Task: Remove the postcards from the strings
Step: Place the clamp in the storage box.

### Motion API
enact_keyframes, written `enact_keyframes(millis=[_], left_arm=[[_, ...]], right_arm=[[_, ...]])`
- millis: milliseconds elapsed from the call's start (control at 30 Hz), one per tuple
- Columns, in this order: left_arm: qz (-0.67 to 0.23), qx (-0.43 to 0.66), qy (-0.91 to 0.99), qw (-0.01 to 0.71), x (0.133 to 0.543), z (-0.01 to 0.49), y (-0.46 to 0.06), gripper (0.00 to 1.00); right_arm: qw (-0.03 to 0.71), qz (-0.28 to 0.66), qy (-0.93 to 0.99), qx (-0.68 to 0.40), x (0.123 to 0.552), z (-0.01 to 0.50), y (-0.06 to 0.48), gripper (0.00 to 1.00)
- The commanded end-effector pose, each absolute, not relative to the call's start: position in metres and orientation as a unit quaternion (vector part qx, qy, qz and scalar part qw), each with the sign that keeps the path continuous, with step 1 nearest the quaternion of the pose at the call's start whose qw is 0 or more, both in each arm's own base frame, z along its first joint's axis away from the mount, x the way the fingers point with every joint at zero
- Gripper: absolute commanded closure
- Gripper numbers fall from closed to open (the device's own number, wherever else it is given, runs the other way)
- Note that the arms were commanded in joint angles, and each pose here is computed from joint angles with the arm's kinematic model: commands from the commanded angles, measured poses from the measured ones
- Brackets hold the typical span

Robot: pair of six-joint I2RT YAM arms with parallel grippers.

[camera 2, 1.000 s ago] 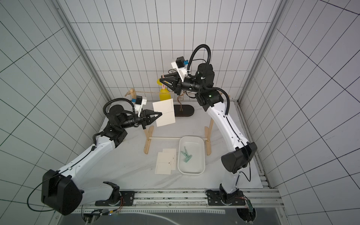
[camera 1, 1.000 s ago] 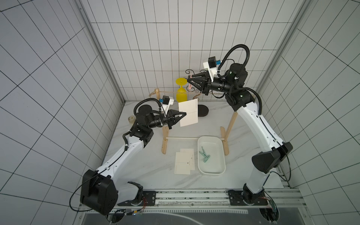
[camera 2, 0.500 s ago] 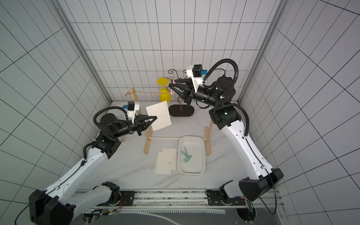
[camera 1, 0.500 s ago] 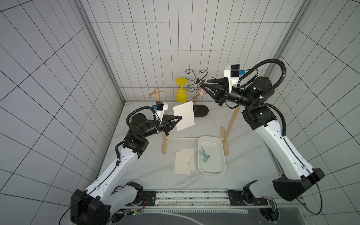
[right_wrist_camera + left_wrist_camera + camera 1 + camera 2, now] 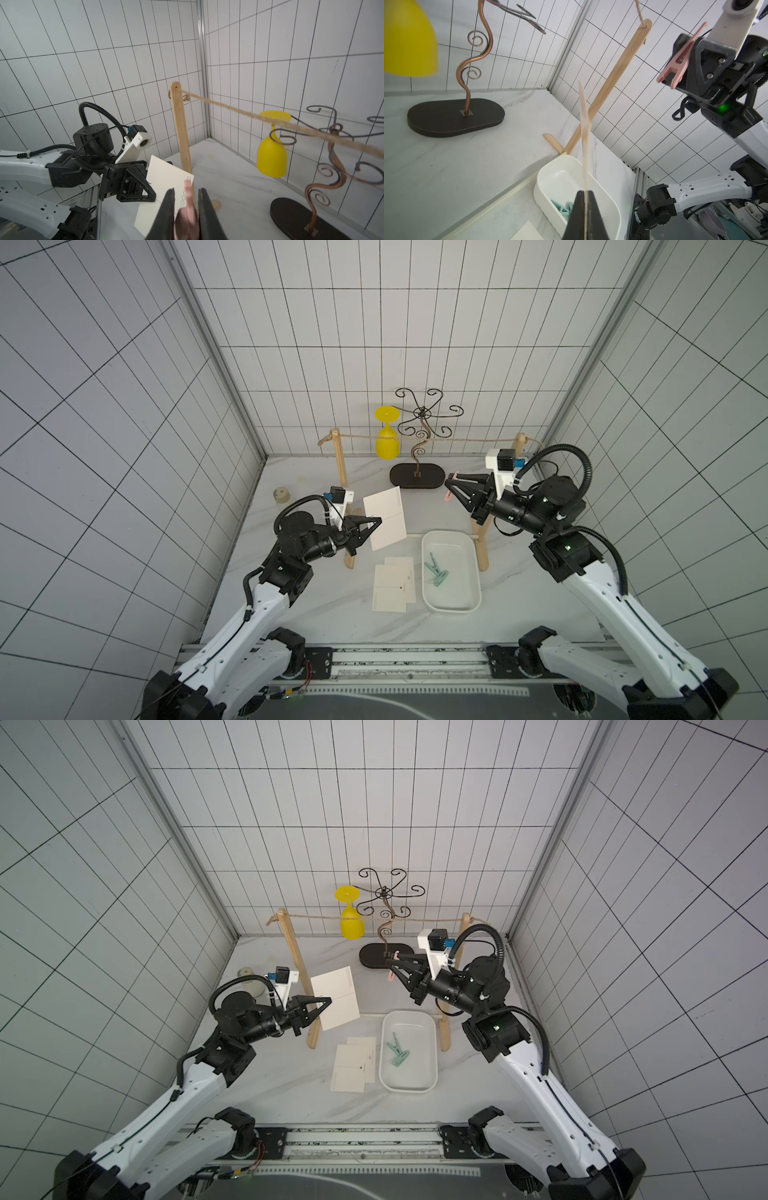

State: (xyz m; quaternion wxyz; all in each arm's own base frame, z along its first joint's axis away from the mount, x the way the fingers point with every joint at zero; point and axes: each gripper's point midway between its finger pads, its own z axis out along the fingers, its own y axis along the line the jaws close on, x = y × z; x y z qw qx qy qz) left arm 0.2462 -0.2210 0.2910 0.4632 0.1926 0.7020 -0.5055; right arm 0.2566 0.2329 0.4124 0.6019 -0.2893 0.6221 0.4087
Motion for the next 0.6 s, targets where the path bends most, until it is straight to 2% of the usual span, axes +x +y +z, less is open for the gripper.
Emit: enact_keyframes(millis=[0,233,567], left_arm=[[-0.51,0.164,0.717,0.446,0.246,0.277,-0.221,1.0],[-0.512,0.142,0.751,0.392,0.241,0.233,-0.227,1.0],[-0.508,0.133,0.799,0.294,0.224,0.156,-0.25,1.0]], right_arm=[[0.562,0.415,0.667,-0.257,0.258,0.363,0.231,1.0],[0.509,0.421,0.718,-0.22,0.256,0.285,0.228,1.0],[0.451,0.382,0.791,-0.161,0.26,0.184,0.213,1.0]])
